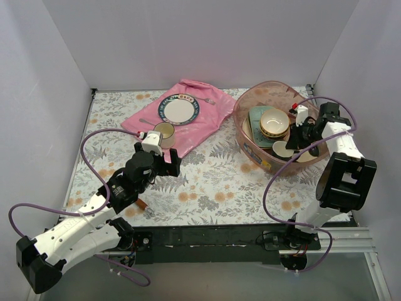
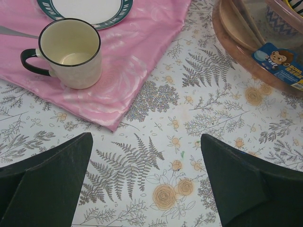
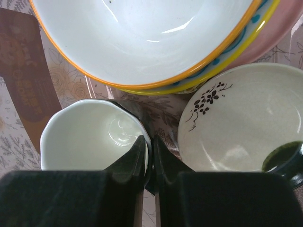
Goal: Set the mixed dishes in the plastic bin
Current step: Place the cup in the plastic bin.
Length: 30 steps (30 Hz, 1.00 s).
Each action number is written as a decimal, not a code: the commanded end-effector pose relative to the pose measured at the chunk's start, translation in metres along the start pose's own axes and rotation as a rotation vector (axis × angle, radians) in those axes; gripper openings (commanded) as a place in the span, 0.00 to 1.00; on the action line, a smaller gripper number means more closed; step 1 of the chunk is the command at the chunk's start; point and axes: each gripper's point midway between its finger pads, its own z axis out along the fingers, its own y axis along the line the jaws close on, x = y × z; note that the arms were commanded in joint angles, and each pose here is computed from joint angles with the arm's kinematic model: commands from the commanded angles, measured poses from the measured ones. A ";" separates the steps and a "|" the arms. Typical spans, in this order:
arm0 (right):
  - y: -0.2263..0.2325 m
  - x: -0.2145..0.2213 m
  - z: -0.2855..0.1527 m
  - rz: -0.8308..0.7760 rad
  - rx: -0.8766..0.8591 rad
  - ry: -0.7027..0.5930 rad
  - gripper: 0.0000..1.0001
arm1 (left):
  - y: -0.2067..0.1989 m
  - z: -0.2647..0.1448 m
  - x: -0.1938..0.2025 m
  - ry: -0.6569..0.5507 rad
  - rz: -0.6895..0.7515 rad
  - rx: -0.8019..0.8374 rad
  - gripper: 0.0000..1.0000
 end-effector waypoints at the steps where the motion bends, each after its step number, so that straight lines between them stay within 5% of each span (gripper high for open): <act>1: 0.005 -0.013 -0.004 -0.030 0.000 -0.055 0.20 | 0.005 -0.003 -0.007 -0.029 0.007 -0.018 0.98; 13: 0.013 -0.031 -0.036 -0.111 0.071 -0.112 0.55 | 0.003 -0.005 -0.011 -0.045 -0.003 0.004 0.98; 30: 0.043 -0.080 -0.119 -0.257 0.189 -0.304 0.76 | -0.013 -0.020 -0.032 -0.087 -0.074 0.093 0.98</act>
